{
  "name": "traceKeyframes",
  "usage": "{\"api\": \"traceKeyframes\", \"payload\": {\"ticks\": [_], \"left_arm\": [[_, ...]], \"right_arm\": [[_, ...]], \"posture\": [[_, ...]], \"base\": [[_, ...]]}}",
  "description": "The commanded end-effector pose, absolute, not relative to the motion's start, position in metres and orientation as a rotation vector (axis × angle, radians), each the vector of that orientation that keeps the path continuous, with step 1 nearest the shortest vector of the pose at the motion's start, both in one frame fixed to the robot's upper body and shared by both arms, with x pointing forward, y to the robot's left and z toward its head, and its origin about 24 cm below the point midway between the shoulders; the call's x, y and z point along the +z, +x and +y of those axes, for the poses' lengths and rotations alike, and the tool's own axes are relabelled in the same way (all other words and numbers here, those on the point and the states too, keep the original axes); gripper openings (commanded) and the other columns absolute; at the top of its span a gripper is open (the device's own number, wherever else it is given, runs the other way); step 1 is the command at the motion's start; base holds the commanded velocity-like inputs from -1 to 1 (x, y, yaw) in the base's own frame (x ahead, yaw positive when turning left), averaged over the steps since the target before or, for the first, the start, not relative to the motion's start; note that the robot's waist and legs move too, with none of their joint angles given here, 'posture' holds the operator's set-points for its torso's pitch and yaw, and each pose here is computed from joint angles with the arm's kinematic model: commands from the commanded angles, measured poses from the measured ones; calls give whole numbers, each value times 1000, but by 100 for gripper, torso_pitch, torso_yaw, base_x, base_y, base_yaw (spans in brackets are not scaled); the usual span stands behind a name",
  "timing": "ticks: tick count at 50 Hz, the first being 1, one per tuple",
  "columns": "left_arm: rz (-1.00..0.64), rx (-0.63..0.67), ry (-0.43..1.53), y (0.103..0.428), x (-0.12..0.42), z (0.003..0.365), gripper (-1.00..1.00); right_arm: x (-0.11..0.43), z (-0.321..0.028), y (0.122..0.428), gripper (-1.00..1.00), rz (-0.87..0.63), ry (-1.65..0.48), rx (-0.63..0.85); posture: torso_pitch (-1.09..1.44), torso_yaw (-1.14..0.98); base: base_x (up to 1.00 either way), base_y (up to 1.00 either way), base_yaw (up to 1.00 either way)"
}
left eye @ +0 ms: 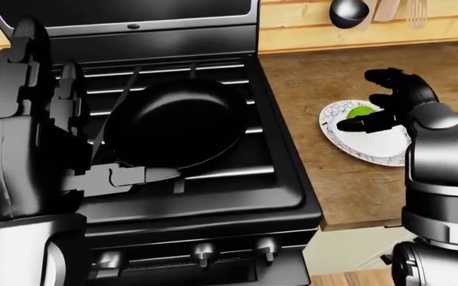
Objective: Pick the lime from the plate and place it in the pan.
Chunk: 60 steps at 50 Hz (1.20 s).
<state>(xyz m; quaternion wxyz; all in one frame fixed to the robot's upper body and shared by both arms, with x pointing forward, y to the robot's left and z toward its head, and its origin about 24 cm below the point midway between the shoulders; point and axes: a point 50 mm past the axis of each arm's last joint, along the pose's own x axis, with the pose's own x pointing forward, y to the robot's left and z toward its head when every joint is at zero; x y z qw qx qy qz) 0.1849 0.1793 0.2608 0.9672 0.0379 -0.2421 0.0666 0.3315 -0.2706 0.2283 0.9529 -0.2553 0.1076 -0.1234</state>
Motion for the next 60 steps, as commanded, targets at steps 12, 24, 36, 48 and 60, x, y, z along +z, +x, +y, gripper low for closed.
{"api": "traceKeyframes", "payload": {"ticks": [12,24,36,48,60], "left_arm": [[-556,149,78,181,270,181,100],[-557,147,75,180,272,181,100],[-558,146,74,180,271,181,100],[-560,145,75,180,271,181,100],[-565,143,76,179,274,181,100]], "right_arm": [[235,-283,332,63,188,-556,-286],[242,-283,344,44,211,-600,-284],[232,-285,361,47,266,-658,-270],[213,-285,367,45,317,-727,-263],[213,-281,369,25,311,-758,-258]], "posture": [[0,0],[0,0],[0,0],[0,0],[0,0]], "base": [[0,0,0],[0,0,0],[0,0,0],[0,0,0],[0,0,0]]}}
